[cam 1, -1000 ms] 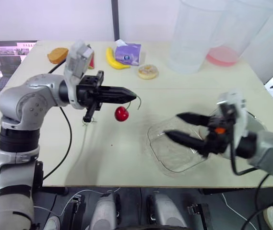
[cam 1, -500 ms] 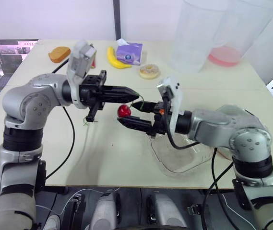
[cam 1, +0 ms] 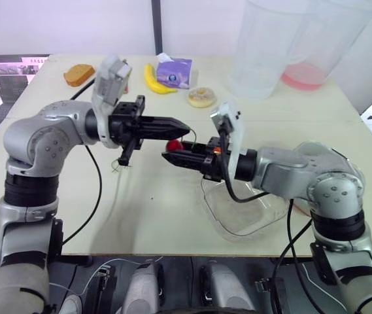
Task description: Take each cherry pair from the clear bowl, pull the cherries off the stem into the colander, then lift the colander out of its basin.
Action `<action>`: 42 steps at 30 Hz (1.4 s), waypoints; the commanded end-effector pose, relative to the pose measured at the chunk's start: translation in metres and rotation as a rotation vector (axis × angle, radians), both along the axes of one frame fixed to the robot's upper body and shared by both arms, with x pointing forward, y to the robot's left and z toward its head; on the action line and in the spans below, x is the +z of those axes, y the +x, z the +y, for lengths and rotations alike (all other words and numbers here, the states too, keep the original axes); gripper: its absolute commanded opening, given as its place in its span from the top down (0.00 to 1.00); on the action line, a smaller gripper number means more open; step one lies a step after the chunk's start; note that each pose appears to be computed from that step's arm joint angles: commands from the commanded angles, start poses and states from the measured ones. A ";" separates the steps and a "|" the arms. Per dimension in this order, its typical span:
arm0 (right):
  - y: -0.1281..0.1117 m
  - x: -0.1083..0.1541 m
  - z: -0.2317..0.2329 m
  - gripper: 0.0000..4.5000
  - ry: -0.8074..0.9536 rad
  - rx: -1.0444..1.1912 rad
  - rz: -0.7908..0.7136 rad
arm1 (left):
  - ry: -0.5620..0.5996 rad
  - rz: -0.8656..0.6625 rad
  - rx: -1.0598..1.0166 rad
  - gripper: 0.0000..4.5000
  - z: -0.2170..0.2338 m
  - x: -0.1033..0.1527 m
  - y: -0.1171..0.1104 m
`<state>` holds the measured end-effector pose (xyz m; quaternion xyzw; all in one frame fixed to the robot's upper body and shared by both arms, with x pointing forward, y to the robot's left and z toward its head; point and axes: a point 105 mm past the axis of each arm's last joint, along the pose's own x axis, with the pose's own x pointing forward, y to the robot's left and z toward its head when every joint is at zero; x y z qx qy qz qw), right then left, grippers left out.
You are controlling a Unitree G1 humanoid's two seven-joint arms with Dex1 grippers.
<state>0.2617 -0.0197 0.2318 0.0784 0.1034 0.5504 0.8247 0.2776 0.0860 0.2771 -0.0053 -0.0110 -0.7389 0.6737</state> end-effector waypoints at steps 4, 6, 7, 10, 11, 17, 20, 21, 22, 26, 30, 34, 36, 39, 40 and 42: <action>-0.005 0.002 -0.003 0.85 -0.019 0.005 -0.032 | -0.019 -0.061 -0.011 1.00 -0.001 0.011 -0.005; -0.005 -0.006 -0.006 0.85 -0.057 -0.003 -0.020 | -0.021 -0.061 -0.011 1.00 -0.002 0.012 -0.005; -0.005 -0.011 -0.008 0.85 -0.074 -0.008 -0.012 | -0.022 -0.060 -0.011 1.00 -0.002 0.012 -0.005; -0.002 -0.041 -0.023 0.85 -0.184 -0.063 0.044 | -0.024 -0.058 -0.011 1.00 -0.002 0.012 -0.006; -0.001 -0.046 -0.027 0.85 -0.196 -0.078 0.053 | -0.024 -0.058 -0.010 1.00 -0.002 0.012 -0.006; -0.002 -0.043 -0.036 0.85 -0.169 -0.116 0.049 | -0.026 -0.054 -0.007 1.00 -0.002 0.013 -0.006; -0.002 -0.036 -0.043 0.85 -0.146 -0.145 0.027 | -0.025 -0.053 -0.005 1.00 -0.001 0.012 -0.006; -0.003 -0.031 -0.047 0.85 -0.131 -0.157 0.020 | -0.024 -0.053 -0.005 1.00 -0.001 0.012 -0.006; -0.003 -0.026 -0.054 0.85 -0.118 -0.180 0.007 | -0.023 -0.053 -0.005 1.00 -0.001 0.012 -0.006; 0.000 -0.014 -0.127 0.85 -0.167 -0.453 -0.031 | -0.016 -0.055 0.001 1.00 0.002 0.011 -0.008; -0.007 -0.021 -0.202 0.85 -0.317 -0.755 -0.022 | -0.005 -0.054 0.008 1.00 0.006 0.008 -0.010; -0.021 -0.039 -0.247 0.85 -0.439 -0.958 0.029 | 0.011 -0.051 0.010 1.00 0.008 0.003 -0.012; -0.024 -0.049 -0.256 0.85 -0.468 -1.005 0.058 | 0.012 -0.049 0.008 1.00 0.008 0.002 -0.013; -0.024 -0.061 -0.259 0.63 -0.507 -1.025 0.074 | 0.020 -0.054 0.003 1.00 0.007 0.000 -0.014; -0.023 -0.063 -0.259 0.55 -0.515 -1.030 0.075 | 0.021 -0.054 0.000 1.00 0.007 -0.001 -0.014; -0.022 -0.063 -0.257 0.33 -0.496 -1.026 0.069 | 0.022 -0.057 -0.003 1.00 0.007 -0.001 -0.014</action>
